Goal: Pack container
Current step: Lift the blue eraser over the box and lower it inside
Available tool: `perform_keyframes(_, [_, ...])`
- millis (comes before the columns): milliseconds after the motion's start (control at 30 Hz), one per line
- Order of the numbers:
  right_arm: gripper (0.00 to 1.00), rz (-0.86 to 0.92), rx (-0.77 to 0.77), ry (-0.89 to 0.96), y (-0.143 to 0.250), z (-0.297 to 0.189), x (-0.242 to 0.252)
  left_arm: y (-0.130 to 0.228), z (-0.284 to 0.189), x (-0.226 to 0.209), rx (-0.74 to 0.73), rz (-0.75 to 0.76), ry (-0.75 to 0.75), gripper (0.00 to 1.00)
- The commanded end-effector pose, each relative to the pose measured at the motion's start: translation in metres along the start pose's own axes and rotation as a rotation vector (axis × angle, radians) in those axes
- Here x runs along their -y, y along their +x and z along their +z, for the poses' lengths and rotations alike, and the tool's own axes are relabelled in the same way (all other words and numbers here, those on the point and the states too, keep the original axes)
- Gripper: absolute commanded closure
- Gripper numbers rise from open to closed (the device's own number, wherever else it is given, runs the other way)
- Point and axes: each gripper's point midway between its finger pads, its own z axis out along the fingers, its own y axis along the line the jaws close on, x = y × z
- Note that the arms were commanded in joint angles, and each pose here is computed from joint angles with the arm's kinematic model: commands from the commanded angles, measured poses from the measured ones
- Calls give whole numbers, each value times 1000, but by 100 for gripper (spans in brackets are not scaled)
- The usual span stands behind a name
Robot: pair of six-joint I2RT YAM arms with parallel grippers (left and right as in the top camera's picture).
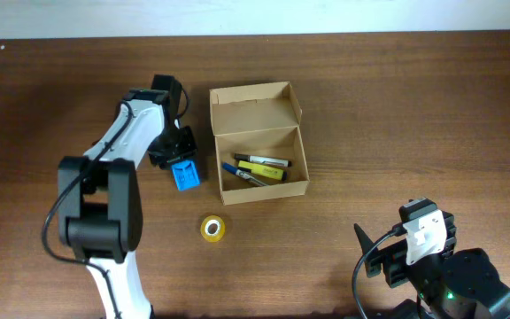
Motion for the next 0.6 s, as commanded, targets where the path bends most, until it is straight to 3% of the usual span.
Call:
perform_keyframes(0, [1,14,1,21,1,0,4,-15,-71,5,192,-28,54,86])
perform_keyframes(300, [1,15,1,21,1,0,4,-8,-161,13,408,-6,143,86])
perform_keyframes(433, [1,15,1,21,1,0,4,6,-186,57,454,29,223,85])
perform_keyframes(567, [1,15,1,21,1,0,4,20,-197,110,491,16,327,77])
